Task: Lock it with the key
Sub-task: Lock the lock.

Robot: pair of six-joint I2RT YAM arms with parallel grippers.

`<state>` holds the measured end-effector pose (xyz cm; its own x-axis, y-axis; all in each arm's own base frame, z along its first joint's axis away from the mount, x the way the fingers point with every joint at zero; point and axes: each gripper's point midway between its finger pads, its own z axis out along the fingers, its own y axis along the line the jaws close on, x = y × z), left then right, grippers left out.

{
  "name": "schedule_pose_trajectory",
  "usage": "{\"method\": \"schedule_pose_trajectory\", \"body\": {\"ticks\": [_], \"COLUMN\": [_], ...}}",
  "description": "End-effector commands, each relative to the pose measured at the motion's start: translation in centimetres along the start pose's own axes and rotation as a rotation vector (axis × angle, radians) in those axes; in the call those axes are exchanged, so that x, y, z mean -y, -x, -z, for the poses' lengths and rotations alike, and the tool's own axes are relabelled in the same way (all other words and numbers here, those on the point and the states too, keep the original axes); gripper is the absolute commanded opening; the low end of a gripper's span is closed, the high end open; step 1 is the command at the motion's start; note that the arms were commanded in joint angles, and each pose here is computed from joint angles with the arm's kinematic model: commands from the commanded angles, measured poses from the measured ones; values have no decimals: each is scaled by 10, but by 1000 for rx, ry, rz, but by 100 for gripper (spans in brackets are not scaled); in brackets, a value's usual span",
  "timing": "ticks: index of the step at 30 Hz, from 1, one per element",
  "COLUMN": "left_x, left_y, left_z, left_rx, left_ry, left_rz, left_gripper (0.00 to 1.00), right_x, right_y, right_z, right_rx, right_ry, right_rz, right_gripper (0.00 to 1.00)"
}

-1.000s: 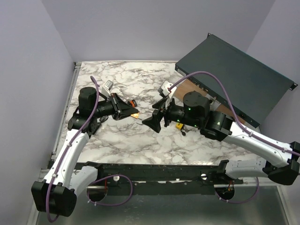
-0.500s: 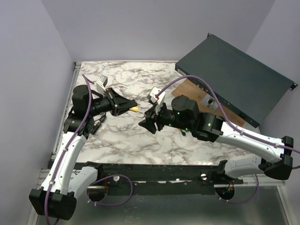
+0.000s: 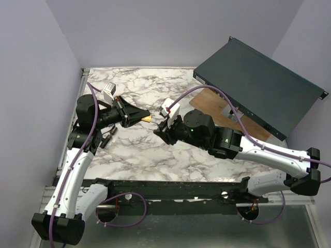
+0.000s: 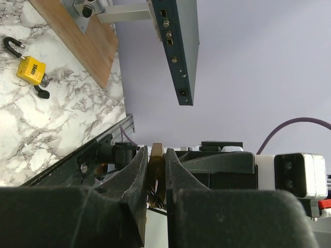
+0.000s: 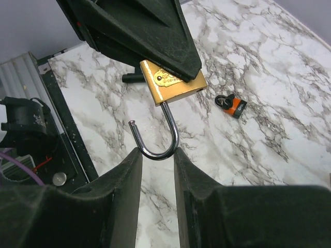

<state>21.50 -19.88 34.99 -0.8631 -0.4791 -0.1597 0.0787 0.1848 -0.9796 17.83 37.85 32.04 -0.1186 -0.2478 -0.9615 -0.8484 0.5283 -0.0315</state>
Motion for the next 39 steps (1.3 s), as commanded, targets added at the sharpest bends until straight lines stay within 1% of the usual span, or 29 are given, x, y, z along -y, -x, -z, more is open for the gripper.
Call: {"method": "schedule_pose_trajectory", "body": {"ticks": [1, 5, 8, 14, 17, 19, 22, 24, 27, 28, 30, 35, 39], "left_x": [18, 21, 21, 18, 17, 14, 9, 6, 7, 10, 16, 34, 45], "left_y": [-4, -8, -11, -18, -21, -22, -23, -20, -8, -4, 6, 23, 28], "left_z": [8, 10, 12, 16, 17, 18, 18, 18, 15, 14, 13, 10, 8], "left_rx": [3, -5, -15, -24, -22, -19, -12, 11, 59, 78, 122, 207, 218], "left_ry": [-42, -55, -62, -71, -71, -70, -62, -51, -59, -73, -98, -182, -256], "left_rz": [-57, -75, -85, -97, -105, -106, -99, -117, -193, -228, -281, -390, -463], "left_gripper": [0, 0, 0, 0, 0, 0, 0, 0, 0, 0, 0, 0, 0], "right_x": [14, 24, 28, 37, 40, 44, 55, 46, 18, 9, -1, -11, -6], "right_y": [34, 32, 34, 28, 27, 26, 25, 24, 25, 24, 23, 20, 24], "right_z": [5, 0, -5, -16, -18, -19, -17, -18, -17, -15, -12, 6, 13], "right_rx": [103, 103, 103, 51, 40, 32, 26, 11, -20, -39, -87, -179, -237], "right_ry": [-80, -143, -177, -252, -281, -312, -384, -331, -173, -120, -72, -52, -95], "right_rz": [-11, -26, -47, -65, -84, -94, -112, -123, -155, -165, -183, -298, -481], "right_gripper": [31, 30, 35, 38, 42, 43, 49, 54, 62, 63, 65, 73, 76]}}
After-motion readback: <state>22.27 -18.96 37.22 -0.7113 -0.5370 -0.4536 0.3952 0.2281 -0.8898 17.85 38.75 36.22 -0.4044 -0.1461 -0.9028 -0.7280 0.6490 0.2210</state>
